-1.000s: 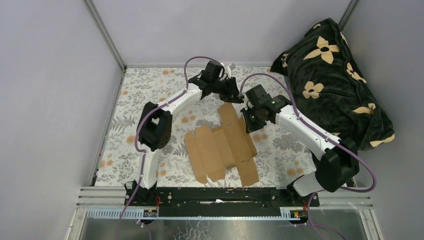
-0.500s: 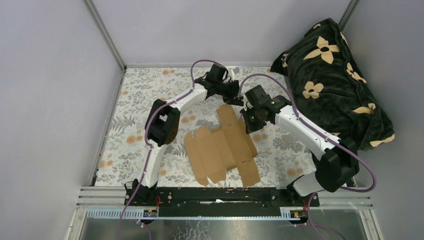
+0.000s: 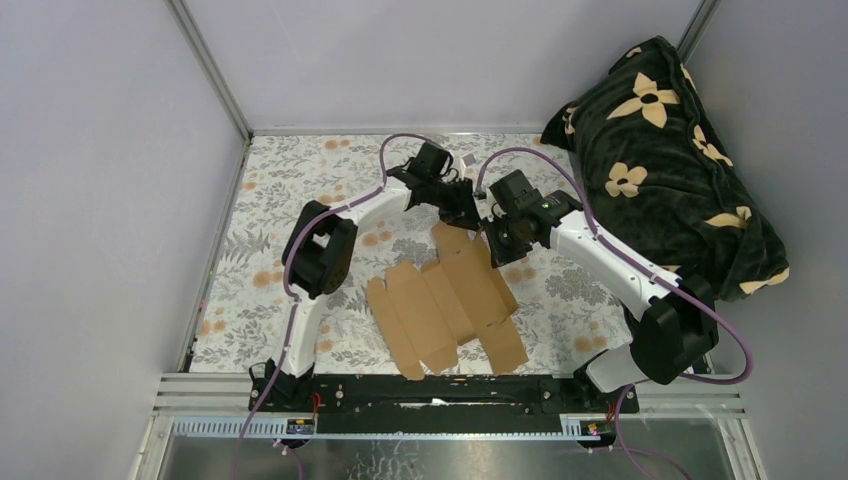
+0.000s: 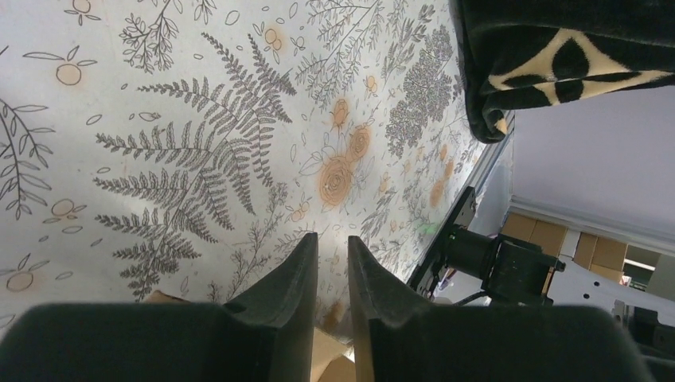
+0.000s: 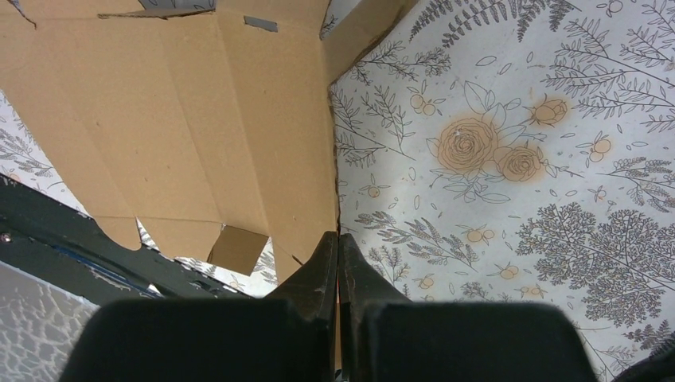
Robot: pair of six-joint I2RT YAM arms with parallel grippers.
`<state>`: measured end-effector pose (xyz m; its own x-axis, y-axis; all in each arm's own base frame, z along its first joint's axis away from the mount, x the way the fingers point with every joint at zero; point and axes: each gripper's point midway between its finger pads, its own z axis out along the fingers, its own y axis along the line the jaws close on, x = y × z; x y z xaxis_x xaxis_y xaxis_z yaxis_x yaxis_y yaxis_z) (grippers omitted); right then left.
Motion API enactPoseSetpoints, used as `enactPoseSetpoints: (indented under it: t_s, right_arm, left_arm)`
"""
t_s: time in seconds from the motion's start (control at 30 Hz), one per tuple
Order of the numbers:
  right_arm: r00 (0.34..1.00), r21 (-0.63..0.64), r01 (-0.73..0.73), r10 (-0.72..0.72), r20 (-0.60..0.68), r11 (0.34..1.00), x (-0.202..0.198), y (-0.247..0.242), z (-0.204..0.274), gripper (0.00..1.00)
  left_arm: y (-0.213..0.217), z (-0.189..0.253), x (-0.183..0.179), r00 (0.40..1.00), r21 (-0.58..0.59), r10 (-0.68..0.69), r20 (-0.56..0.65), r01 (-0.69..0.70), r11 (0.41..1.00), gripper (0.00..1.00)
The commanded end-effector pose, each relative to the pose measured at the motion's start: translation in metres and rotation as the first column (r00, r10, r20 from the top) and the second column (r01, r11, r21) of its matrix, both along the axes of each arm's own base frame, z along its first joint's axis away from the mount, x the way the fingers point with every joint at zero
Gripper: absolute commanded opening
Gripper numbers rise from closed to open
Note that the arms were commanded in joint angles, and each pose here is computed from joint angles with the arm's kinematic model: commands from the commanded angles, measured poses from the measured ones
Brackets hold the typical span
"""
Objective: Fold the paper box
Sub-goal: Fold the paper box at the center of the board.
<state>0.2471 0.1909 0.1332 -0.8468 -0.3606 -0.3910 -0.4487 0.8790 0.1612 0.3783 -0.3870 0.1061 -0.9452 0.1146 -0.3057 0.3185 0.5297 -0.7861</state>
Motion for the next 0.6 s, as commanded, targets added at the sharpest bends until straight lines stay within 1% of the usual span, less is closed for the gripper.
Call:
enactPoseSetpoints:
  t_s: [0.0,0.37,0.47,0.57]
  right_arm:
    - [0.999,0.005,-0.003,0.003,0.046,1.0,0.004,0.002,0.008,0.0]
    - [0.998,-0.028,0.02,-0.019,0.054,0.999,0.006,-0.005,0.008,0.0]
    - [0.998,-0.025,0.015,-0.014,0.054,1.0,0.006,-0.004,0.008,0.0]
    - [0.999,0.005,-0.019,0.019,0.046,1.0,0.003,0.002,0.011,0.0]
  left_arm:
    - [0.003,0.028,-0.005,0.996,-0.023,-0.021,0.083,0.023,0.999,0.25]
    - [0.008,0.045,0.001,0.993,-0.041,-0.008,0.121,0.013,0.999,0.24]
    - [0.009,0.045,-0.002,0.992,-0.046,-0.011,0.124,0.017,0.999,0.24]
    - [0.007,0.045,0.003,0.99,-0.059,-0.019,0.141,0.028,0.998,0.24]
